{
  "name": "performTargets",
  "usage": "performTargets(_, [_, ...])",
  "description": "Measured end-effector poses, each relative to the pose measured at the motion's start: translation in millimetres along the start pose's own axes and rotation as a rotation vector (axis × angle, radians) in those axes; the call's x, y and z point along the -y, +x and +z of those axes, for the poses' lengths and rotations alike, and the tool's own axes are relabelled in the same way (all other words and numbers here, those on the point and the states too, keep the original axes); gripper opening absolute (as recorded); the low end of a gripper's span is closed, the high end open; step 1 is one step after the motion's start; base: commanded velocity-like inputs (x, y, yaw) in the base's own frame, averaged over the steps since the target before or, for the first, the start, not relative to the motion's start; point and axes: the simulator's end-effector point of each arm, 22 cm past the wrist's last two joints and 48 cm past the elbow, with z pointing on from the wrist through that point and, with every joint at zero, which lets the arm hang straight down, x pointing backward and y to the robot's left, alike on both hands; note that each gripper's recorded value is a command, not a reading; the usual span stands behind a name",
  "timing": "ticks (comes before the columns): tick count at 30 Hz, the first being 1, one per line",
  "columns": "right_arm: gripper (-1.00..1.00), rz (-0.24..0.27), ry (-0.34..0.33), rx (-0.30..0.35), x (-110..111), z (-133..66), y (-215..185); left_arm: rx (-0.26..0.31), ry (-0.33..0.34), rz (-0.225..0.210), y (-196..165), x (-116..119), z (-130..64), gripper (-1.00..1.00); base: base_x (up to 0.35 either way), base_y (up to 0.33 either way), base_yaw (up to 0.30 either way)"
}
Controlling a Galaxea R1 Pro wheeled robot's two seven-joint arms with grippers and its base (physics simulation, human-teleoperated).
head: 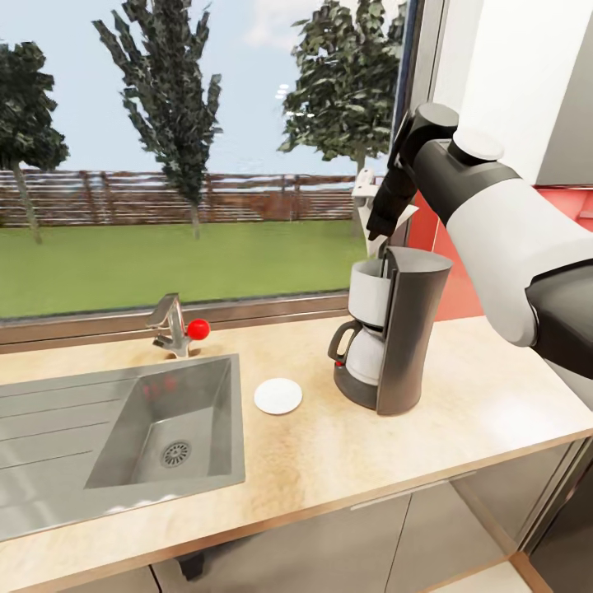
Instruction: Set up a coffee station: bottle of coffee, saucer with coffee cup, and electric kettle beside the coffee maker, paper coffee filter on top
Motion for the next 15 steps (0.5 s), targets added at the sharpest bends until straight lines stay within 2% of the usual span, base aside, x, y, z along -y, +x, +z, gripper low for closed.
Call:
performTargets(11, [-1.0, -0.002, -0.007, -0.004, -3.0, 4.2, 1.6, 0.0, 0.0, 0.0, 0.0, 0.0, 0.0, 1.0, 0.0, 0.0, 0.0])
performTargets(15, [-1.0, -0.001, -0.008, -0.004, -7.0, 8.8, 3.4, 0.0, 0.0, 0.0, 1.1, -0.3, 5.7, 1.0, 0.0, 0.0, 0.0])
